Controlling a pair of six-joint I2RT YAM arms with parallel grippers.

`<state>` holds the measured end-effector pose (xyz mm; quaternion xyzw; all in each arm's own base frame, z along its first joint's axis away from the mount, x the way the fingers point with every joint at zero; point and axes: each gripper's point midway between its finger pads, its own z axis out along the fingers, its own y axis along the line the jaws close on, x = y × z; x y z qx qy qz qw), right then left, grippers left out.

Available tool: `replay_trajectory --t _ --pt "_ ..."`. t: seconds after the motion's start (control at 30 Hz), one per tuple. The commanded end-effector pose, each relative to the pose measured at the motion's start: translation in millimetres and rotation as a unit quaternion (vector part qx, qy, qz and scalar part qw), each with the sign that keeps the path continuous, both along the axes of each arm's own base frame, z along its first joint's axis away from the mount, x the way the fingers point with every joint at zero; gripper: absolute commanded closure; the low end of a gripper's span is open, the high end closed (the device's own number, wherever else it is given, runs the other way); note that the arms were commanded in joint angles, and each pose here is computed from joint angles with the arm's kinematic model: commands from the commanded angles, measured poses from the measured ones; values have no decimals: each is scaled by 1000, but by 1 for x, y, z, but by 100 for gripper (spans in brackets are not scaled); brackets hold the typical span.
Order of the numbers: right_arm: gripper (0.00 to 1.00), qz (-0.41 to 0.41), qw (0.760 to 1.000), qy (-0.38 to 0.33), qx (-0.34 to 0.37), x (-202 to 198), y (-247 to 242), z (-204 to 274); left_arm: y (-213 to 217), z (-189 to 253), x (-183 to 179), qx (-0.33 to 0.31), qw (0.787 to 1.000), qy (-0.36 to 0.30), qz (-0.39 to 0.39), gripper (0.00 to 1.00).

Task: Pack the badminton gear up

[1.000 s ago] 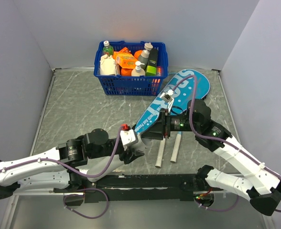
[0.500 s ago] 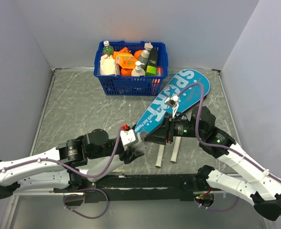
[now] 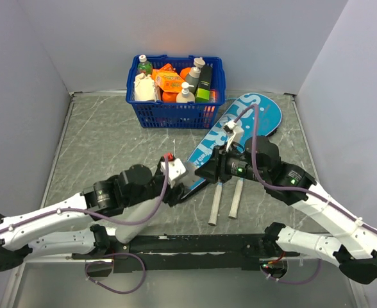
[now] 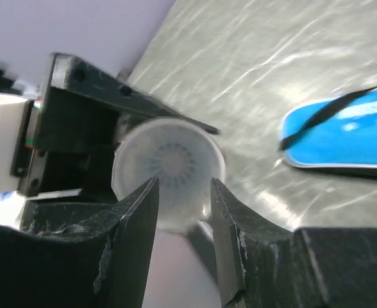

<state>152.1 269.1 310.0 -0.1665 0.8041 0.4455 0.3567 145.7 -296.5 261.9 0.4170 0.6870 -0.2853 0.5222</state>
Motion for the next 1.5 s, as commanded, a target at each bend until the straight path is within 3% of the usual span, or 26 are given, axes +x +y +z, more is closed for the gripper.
replay_trajectory --t 0.0,0.27,0.53,0.7,0.9,1.03,1.17,1.2,1.27,1.3,1.4,1.43,1.47 --pt "53 -157 982 -58 -93 36 -60 -14 27 36 43 -1 997 -41 64 98" --pt "49 -328 935 -80 -107 64 -115 -42 81 36 125 41 983 -34 173 98" --pt "47 -335 929 -52 -147 67 -115 -78 133 12 189 73 961 -4 266 98" --pt "45 -314 936 -44 -150 68 -105 -84 180 -4 225 51 945 44 320 98" --pt "45 -263 952 -24 -152 71 -82 -86 255 -20 270 15 910 95 403 98" --pt "45 -245 957 -17 -154 72 -72 -84 319 -52 299 17 868 123 480 98" --pt "44 -235 959 5 -158 72 -68 -91 358 -84 332 24 831 152 534 94" --pt "44 -237 958 11 -159 74 -69 -94 371 -113 336 46 813 182 552 93" --pt "44 -236 958 23 -159 75 -68 -98 382 -117 352 51 804 182 564 92" --pt "44 -235 958 33 -159 76 -70 -101 391 -129 358 58 796 190 571 91" --pt "43 -237 956 41 -166 78 -73 -105 413 -144 367 68 777 184 598 73" --pt "43 -242 955 42 -167 79 -76 -105 422 -144 369 74 767 182 611 60" --pt "43 -244 954 41 -169 80 -77 -106 425 -148 370 74 765 189 611 55"
